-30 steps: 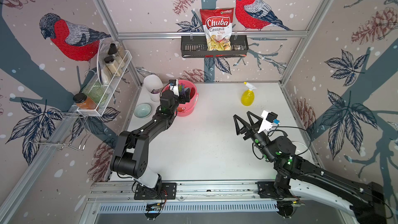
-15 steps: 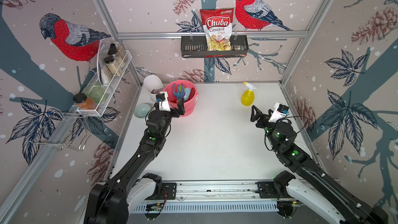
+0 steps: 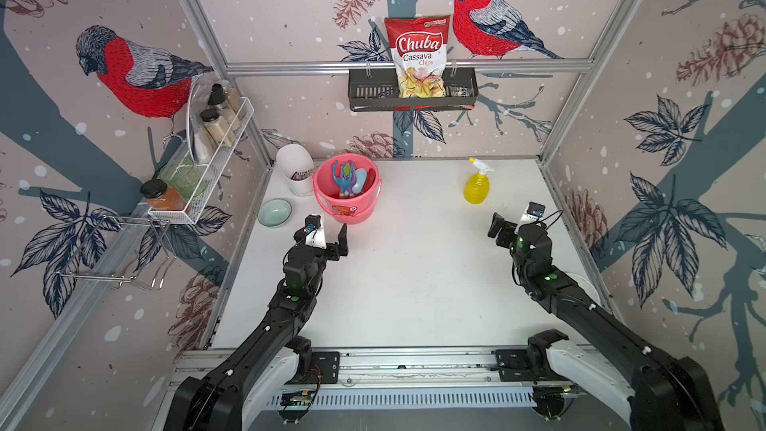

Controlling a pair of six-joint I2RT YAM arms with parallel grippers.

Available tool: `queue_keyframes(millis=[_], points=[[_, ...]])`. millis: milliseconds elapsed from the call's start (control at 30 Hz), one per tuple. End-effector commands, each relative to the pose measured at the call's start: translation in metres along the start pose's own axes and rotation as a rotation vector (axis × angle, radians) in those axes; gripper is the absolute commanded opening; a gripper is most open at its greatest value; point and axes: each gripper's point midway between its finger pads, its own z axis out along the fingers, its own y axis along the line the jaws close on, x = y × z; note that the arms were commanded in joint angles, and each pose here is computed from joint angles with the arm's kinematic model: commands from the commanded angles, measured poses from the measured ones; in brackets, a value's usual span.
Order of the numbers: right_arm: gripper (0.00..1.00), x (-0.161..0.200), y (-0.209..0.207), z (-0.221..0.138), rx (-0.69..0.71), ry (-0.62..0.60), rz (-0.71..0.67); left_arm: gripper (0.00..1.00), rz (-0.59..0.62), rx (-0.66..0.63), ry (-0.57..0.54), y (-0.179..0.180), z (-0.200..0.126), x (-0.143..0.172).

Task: Organize the gardening tools
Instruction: Reset both arms

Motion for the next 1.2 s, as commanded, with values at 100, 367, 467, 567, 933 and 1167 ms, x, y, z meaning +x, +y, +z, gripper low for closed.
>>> queue_keyframes(millis=[100, 367, 467, 567, 933, 1167], points=[[1.00, -0.014, -0.026, -0.001, 0.123, -0.180, -0.068, 0.96, 0.045, -0.157, -0.114, 0.036, 0.011, -0.006], [1.00, -0.005, -0.057, 0.012, 0.180, -0.205, -0.069, 0.96, 0.047, -0.218, -0.128, 0.058, 0.027, 0.012], [1.00, 0.000, -0.067, 0.016, 0.206, -0.223, -0.082, 0.96, 0.016, -0.239, -0.117, 0.068, 0.030, 0.019], [1.00, 0.003, -0.071, 0.020, 0.197, -0.241, -0.077, 0.96, 0.009, -0.236, -0.119, 0.069, 0.031, 0.027], [1.00, 0.005, -0.064, 0.035, 0.138, -0.311, -0.089, 0.96, 0.008, -0.242, -0.128, 0.070, 0.031, 0.038], [1.00, 0.010, -0.055, 0.017, 0.068, -0.378, -0.112, 0.96, 0.009, -0.251, -0.109, 0.072, 0.036, 0.039]])
